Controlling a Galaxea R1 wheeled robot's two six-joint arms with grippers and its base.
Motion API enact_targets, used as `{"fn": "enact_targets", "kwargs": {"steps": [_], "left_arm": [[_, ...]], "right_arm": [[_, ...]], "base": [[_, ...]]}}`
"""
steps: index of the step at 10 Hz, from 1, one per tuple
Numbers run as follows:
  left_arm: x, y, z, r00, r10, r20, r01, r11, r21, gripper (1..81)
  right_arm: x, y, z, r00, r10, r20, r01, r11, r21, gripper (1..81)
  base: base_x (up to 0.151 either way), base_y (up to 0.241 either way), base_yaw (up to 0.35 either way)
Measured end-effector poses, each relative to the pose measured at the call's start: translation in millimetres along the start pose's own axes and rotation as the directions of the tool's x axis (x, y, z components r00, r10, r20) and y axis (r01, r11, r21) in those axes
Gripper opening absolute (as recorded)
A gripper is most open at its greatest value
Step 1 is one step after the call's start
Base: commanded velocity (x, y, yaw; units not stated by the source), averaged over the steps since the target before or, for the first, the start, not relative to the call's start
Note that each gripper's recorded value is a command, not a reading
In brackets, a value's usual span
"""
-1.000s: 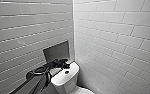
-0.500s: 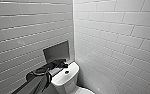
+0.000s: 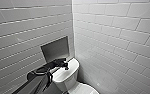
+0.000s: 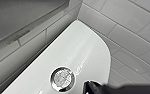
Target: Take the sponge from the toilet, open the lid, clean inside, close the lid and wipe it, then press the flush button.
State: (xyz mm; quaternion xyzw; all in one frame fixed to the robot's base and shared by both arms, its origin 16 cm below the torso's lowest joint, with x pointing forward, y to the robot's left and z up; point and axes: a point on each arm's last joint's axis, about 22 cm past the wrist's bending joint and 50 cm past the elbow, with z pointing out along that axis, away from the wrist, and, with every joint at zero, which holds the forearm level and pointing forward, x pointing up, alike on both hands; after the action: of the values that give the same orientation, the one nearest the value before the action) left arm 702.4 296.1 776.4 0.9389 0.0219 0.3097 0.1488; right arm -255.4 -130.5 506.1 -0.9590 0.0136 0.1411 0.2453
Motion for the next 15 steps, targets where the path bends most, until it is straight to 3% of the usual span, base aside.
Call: {"fn": "enact_targets", "kwargs": {"steps": [3,11,15], "left_arm": [[-17,-5,23,1.000,-0.007,0.024,0.007,1.000,0.007,1.0],[-2,-16,35,0.999,0.020,-0.043,-0.017,0.998,0.063,1.0],[-42,-34,74,1.000,-0.001,0.023,-0.001,0.997,0.081,1.0]], "right_arm": [[-14,-3,-4,0.999,0.018,0.033,-0.018,1.000,0.002,1.0],[-19,-8,-6,0.998,0.027,0.049,-0.028,1.000,0.008,1.0],[-50,-16,-16,0.991,0.066,0.120,-0.067,0.998,0.008,1.0]], "base": [[0.000,0.000,0.000],[0.000,0.000,0.000],[0.000,0.000,0.000]]}}
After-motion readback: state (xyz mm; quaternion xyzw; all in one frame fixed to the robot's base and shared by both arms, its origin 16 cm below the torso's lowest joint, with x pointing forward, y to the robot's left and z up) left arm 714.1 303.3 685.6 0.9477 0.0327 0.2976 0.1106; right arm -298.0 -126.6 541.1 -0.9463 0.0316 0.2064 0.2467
